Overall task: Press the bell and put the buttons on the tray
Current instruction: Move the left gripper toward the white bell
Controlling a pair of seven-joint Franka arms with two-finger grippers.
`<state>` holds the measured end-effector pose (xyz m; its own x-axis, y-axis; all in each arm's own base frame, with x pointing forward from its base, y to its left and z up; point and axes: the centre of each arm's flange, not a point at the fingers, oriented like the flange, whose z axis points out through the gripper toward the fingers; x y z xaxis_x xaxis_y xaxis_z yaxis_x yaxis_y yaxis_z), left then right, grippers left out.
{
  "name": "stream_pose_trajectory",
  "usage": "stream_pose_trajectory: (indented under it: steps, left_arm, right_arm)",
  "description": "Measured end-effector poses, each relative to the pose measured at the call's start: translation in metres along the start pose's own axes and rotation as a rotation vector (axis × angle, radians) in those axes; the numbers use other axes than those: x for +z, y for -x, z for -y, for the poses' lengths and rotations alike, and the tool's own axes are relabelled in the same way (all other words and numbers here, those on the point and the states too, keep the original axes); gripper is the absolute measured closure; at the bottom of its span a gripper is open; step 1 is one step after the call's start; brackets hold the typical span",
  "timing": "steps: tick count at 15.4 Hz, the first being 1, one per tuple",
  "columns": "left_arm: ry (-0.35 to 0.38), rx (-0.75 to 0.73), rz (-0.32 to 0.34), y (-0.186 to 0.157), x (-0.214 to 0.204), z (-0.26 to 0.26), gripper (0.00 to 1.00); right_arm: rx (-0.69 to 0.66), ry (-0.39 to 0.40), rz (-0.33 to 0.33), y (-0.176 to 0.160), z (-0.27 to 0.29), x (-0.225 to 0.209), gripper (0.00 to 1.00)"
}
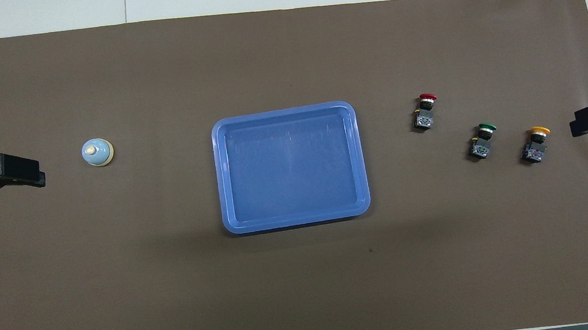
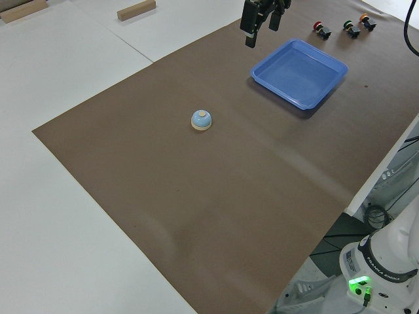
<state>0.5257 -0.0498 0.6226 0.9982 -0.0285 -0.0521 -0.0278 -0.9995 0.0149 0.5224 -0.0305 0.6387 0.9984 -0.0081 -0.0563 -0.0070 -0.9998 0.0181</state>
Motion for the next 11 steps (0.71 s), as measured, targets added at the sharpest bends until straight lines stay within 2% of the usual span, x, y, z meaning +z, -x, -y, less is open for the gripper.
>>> stream_pose_trajectory:
  steps: [6, 8, 10, 11]
  left_arm:
    - [-0.003, 0.0, 0.022, 0.004, 0.009, 0.0, 0.0]
    - [-0.003, -0.001, 0.007, 0.005, 0.012, 0.0, 0.0]
    - [-0.001, -0.002, -0.023, 0.002, 0.012, 0.0, 0.13]
    - [0.0, -0.003, -0.037, -0.001, 0.014, 0.001, 0.14]
  right_arm:
    - [0.0, 0.0, 0.0, 0.0, 0.0, 0.0, 0.0]
    - [0.0, 0.0, 0.0, 0.0, 0.0, 0.0, 0.0]
    - [0.0, 0.0, 0.0, 0.0, 0.0, 0.0, 0.0]
    - [0.0, 0.0, 0.0, 0.0, 0.0, 0.0, 0.0]
